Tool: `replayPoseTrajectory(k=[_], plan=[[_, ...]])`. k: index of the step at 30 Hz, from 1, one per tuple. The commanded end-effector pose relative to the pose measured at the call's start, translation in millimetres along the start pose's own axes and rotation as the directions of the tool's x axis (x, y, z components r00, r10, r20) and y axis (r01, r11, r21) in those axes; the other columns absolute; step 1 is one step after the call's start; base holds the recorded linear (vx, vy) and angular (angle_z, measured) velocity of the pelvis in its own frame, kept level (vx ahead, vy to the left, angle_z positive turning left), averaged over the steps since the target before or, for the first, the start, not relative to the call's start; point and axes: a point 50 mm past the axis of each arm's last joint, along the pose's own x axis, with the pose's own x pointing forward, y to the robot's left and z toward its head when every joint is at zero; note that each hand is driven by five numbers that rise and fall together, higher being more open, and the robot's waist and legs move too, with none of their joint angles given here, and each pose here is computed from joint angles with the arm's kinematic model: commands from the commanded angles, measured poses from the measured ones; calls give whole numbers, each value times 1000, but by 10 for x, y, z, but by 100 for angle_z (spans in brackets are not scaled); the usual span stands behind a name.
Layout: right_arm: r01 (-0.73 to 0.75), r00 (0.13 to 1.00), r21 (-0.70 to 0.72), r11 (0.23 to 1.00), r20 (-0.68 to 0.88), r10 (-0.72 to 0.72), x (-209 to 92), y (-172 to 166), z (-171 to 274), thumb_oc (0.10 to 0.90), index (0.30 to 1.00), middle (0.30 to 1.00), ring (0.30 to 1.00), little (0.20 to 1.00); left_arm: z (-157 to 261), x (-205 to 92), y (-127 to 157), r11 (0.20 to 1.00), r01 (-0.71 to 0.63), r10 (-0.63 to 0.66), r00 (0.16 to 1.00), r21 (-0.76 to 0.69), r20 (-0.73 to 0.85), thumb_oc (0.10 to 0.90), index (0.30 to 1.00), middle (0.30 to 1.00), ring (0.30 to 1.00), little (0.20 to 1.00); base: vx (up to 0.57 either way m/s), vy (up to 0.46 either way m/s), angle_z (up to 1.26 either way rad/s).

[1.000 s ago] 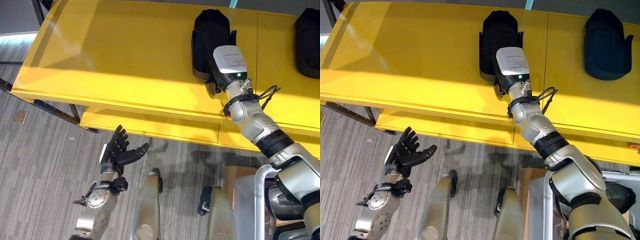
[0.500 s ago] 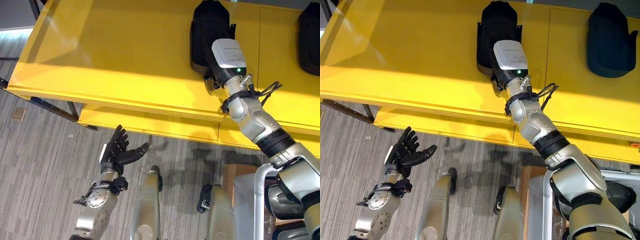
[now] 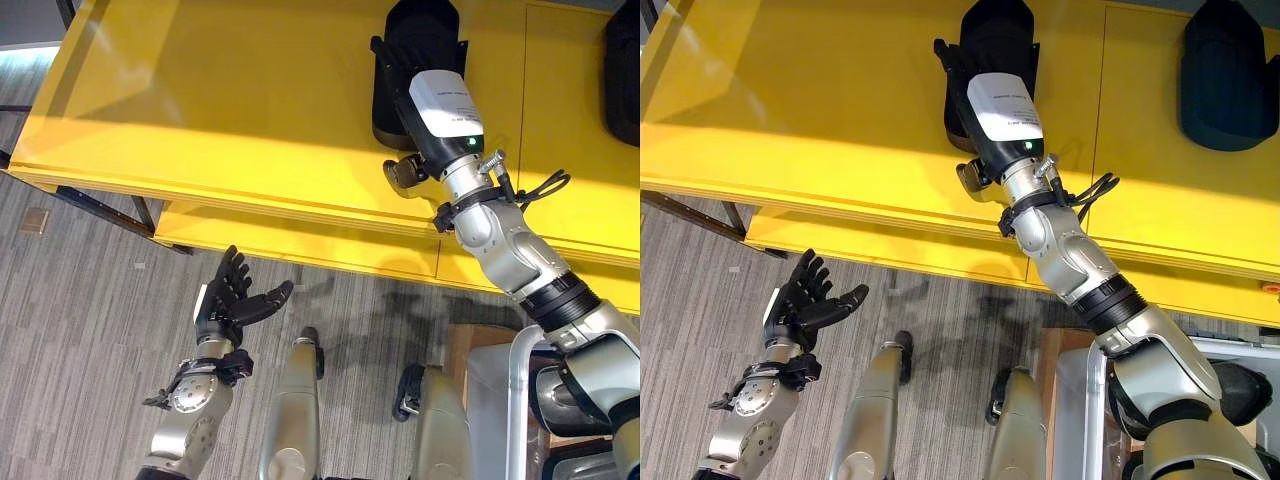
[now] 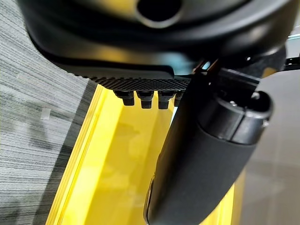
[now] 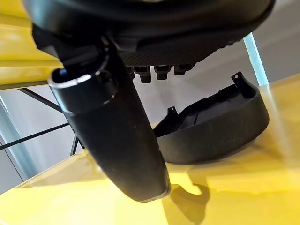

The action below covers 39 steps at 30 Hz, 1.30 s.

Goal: Move parts from the plastic box to the shelf.

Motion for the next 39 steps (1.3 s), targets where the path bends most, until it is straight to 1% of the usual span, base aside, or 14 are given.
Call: replayPoseTrajectory(k=[1, 7, 14, 18, 20, 23, 27, 28, 31, 32, 35, 36, 39], plan=[[215, 965, 29, 976, 149, -217, 120, -536, 243, 900, 1000, 1000, 1000, 1000, 382, -36, -18, 999, 37, -39, 980, 17, 197, 900, 1000, 1000, 1000, 1000, 0, 0, 0], [241, 952, 40, 970, 182, -245, 51, -622, 286, 900, 1000, 1000, 1000, 1000, 384, -33, -2, 999, 28, -31, 980, 20, 196, 900, 1000, 1000, 1000, 1000, 0, 0, 0], [333, 904, 79, 940, 257, -342, -122, -853, 380, 900, 1000, 1000, 1000, 1000, 371, -33, -13, 999, 32, -37, 982, 25, 186, 900, 1000, 1000, 1000, 1000, 0, 0, 0], [370, 891, 33, 928, 268, -365, -226, -919, 333, 900, 1000, 1000, 1000, 1000, 373, -20, -25, 999, 42, -47, 982, 35, 185, 900, 1000, 1000, 1000, 1000, -1, -9, 2], [368, 894, 41, 929, 259, -366, -266, -905, 310, 900, 1000, 1000, 1000, 1000, 369, -17, -34, 998, 46, -52, 982, 39, 182, 900, 1000, 1000, 1000, 1000, 0, 0, 0], [363, 897, 103, 926, 231, -377, -437, -880, 249, 900, 1000, 1000, 1000, 1000, 362, -20, -42, 997, 52, -61, 982, 52, 179, 900, 1000, 1000, 1000, 1000, 3, -3, 1], [368, 896, 117, 923, 222, -385, -544, -888, 212, 900, 1000, 1000, 1000, 1000, 346, -38, -29, 997, 49, -57, 983, 53, 175, 900, 1000, 1000, 1000, 1000, 8, 0, 1], [360, 901, 146, 922, 203, -384, -614, -854, 185, 900, 1000, 1000, 1000, 1000, 320, -49, -16, 998, 39, -47, 985, 49, 166, 900, 1000, 1000, 1000, 1000, 0, 0, 0], [359, 904, 148, 922, 189, -383, -706, -839, 152, 900, 1000, 1000, 1000, 1000, 299, -64, -9, 998, 38, -45, 986, 49, 159, 900, 1000, 1000, 1000, 1000, 40, 4, -5], [358, 910, 114, 927, 177, -374, -770, -830, 106, 900, 1000, 1000, 1000, 1000, 283, -69, 3, 998, 31, -38, 987, 48, 154, 900, 1000, 1000, 1000, 1000, 33, 9, -6], [352, 919, 77, 933, 164, -360, -855, -812, 57, 900, 1000, 1000, 1000, 1000, 275, -81, 6, 998, 29, -37, 987, 52, 156, 900, 1000, 1000, 1000, 1000, 59, 17, -8], [351, 919, 77, 933, 163, -359, -861, -812, 56, 900, 1000, 1000, 1000, 1000, 273, -83, 6, 998, 30, -37, 987, 52, 155, 900, 1000, 1000, 1000, 1000, 84, 17, -9], [324, 936, 91, 942, 113, -333, -1022, -739, -14, 900, 1000, 1000, 1000, 1000, 231, -105, -9, 999, 28, -34, 989, 38, 144, 900, 1000, 1000, 1000, 1000, 69, 24, -13]])
